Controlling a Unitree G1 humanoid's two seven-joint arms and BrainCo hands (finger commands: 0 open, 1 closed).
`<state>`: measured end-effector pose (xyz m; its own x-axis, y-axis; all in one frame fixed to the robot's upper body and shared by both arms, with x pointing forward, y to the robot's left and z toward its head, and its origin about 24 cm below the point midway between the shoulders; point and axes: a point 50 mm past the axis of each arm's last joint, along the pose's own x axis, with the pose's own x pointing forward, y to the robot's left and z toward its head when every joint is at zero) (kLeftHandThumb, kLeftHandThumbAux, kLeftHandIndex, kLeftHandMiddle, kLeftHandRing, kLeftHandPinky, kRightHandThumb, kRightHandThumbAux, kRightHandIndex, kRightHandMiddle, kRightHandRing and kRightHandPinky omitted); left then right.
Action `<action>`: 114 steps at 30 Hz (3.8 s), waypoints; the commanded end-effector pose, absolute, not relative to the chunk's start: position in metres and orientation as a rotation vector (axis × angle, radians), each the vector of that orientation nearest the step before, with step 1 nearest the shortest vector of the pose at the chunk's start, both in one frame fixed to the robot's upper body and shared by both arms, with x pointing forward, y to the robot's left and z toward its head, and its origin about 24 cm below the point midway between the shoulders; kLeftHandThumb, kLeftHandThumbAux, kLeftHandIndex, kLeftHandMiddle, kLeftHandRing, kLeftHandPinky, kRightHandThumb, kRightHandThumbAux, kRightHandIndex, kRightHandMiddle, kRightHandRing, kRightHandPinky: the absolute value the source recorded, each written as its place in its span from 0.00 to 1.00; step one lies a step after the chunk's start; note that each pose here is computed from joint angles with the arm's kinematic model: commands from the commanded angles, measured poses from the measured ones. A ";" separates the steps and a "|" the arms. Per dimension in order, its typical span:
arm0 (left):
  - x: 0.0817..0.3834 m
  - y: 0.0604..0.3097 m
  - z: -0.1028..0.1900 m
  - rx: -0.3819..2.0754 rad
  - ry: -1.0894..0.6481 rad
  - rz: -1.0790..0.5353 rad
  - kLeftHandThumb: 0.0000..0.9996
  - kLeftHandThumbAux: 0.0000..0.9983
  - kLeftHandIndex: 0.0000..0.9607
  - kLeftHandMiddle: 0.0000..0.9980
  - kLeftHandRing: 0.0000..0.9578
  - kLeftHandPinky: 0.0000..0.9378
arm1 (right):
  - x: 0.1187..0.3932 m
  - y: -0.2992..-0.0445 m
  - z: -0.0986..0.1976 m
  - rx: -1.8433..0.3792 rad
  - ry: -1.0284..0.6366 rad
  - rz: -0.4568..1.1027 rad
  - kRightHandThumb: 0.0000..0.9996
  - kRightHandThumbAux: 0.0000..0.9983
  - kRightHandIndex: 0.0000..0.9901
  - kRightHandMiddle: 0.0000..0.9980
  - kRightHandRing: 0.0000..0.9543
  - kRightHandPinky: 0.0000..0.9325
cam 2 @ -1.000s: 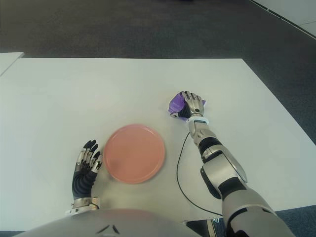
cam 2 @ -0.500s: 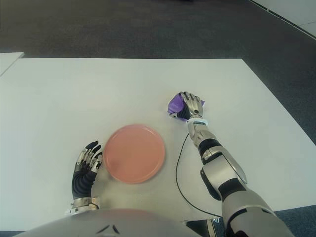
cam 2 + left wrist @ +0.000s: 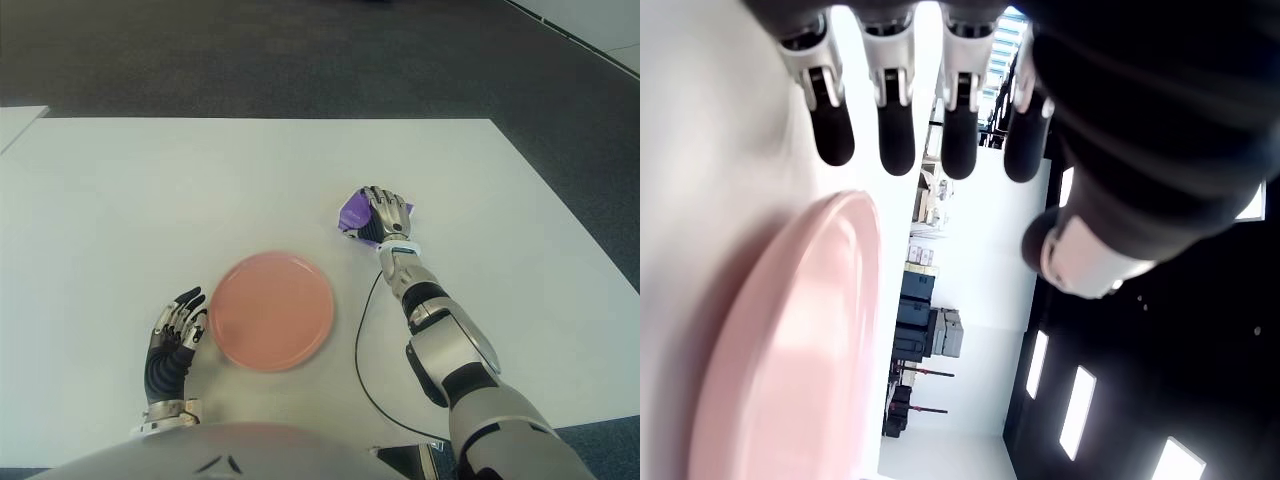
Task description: Put the tissue paper into the plate.
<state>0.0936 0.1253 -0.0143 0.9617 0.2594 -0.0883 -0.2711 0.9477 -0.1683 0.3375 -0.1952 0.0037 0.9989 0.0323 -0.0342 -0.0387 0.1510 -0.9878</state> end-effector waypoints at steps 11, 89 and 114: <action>0.089 0.122 -0.024 -0.195 0.122 0.284 0.36 0.71 0.25 0.20 0.20 0.23 | 0.305 -0.190 -0.028 -1.434 -0.007 0.234 0.70 0.72 0.44 0.76 0.75 0.78; 0.092 0.119 -0.031 -0.134 0.131 0.331 0.24 0.65 0.15 0.15 0.18 0.21 | 0.180 -0.102 0.129 -0.963 -0.845 0.376 0.71 0.72 0.44 0.88 0.91 0.92; 0.093 0.117 -0.032 -0.145 0.129 0.340 0.25 0.66 0.10 0.16 0.21 0.24 | 0.180 -0.096 0.102 -1.028 -0.828 0.554 0.71 0.72 0.44 0.91 0.92 0.94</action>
<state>0.0968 0.1274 -0.0215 0.9578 0.2812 -0.0600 -0.2861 0.9530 -0.0995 0.1765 -0.0961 0.1065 0.5939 0.7281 0.3422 -0.0374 0.4499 -0.8923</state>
